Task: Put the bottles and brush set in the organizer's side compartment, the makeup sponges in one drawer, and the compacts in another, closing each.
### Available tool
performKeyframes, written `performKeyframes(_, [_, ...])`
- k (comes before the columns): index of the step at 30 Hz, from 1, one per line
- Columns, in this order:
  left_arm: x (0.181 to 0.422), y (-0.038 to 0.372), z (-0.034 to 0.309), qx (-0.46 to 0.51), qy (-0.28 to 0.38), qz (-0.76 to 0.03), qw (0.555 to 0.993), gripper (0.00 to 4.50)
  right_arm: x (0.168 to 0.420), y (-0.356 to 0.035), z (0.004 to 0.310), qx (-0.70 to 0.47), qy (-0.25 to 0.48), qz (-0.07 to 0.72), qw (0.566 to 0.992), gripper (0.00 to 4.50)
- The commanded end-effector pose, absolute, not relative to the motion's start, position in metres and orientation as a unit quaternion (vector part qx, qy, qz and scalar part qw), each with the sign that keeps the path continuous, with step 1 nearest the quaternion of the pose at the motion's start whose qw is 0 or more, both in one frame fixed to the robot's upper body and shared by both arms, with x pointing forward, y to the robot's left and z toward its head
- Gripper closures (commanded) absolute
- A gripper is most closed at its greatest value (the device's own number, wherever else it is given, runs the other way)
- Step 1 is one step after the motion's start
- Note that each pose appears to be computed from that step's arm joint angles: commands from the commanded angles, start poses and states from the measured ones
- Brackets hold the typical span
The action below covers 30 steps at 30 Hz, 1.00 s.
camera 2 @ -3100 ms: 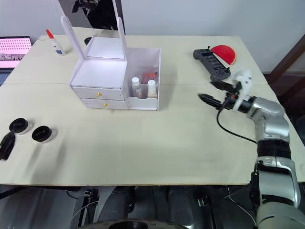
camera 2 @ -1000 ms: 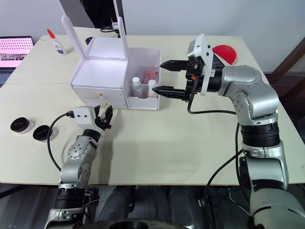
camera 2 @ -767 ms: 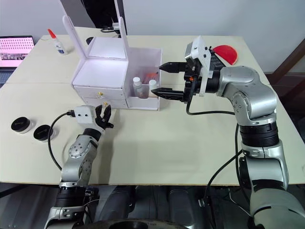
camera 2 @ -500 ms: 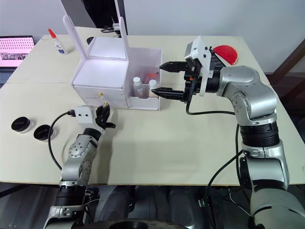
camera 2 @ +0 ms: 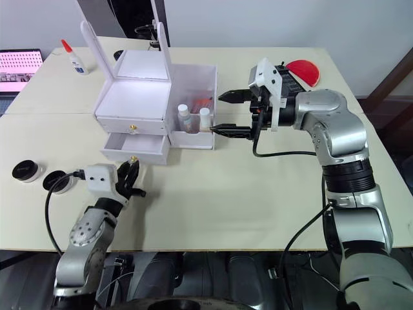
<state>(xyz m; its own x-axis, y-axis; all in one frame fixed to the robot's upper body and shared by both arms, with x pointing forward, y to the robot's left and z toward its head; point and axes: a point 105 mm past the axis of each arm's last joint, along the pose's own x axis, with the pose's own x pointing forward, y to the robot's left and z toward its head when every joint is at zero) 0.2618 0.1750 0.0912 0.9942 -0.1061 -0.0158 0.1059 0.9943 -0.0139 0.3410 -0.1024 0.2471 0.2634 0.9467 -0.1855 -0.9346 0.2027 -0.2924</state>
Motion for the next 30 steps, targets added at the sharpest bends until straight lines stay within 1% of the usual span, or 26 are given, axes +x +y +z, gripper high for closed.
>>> performKeyframes(1, [0.246, 0.168, 0.109, -0.014, -0.015, -0.055, 0.998, 4.17, 0.351, -0.107, 0.253, -0.205, -0.030, 0.606, 0.768, 0.00])
performKeyframes(6, [0.234, 0.164, 0.106, -0.022, 0.001, -0.054, 0.998, 4.17, 0.359, -0.103, 0.257, -0.196, -0.036, 0.614, 0.764, 0.00])
performKeyframes(10, [0.227, 0.169, 0.103, -0.017, 0.014, -0.040, 0.999, 4.17, 0.361, -0.100, 0.256, -0.184, -0.038, 0.618, 0.763, 0.00])
performKeyframes(12, [0.227, 0.172, 0.103, -0.023, 0.011, -0.036, 0.999, 3.13, 0.362, -0.101, 0.256, -0.177, -0.037, 0.618, 0.765, 0.00])
performKeyframes(13, [0.227, 0.173, 0.104, -0.025, 0.011, -0.033, 0.999, 2.82, 0.362, -0.101, 0.257, -0.175, -0.036, 0.618, 0.765, 0.00])
performKeyframes(15, [0.223, 0.173, 0.107, -0.027, 0.009, -0.044, 0.999, 1.78, 0.363, -0.105, 0.258, -0.171, -0.035, 0.616, 0.768, 0.00])
performKeyframes(16, [0.221, 0.173, 0.109, -0.029, 0.008, -0.048, 0.998, 1.37, 0.364, -0.107, 0.259, -0.171, -0.035, 0.615, 0.769, 0.00])
performKeyframes(17, [0.219, 0.173, 0.110, -0.031, 0.008, -0.051, 0.998, 0.72, 0.365, -0.108, 0.259, -0.171, -0.036, 0.614, 0.770, 0.00])
performKeyframes(18, [0.215, 0.176, 0.111, -0.028, 0.008, -0.054, 0.998, 0.21, 0.365, -0.111, 0.260, -0.171, -0.036, 0.612, 0.771, 0.00])
performKeyframes(19, [0.210, 0.181, 0.114, -0.026, 0.007, -0.055, 0.998, 0.06, 0.366, -0.114, 0.260, -0.169, -0.035, 0.611, 0.773, 0.00])
performKeyframes(25, [0.178, 0.212, 0.131, -0.006, -0.001, -0.070, 0.998, 0.06, 0.367, -0.138, 0.265, -0.151, -0.039, 0.596, 0.788, 0.00])
performKeyframes(27, [0.167, 0.233, 0.133, 0.006, 0.002, -0.054, 0.999, 0.06, 0.369, -0.150, 0.264, -0.142, -0.039, 0.583, 0.799, 0.00])
performKeyframes(30, [0.143, 0.296, 0.134, 0.032, 0.010, 0.027, 0.999, 0.06, 0.377, -0.185, 0.251, -0.131, -0.024, 0.537, 0.833, 0.00])
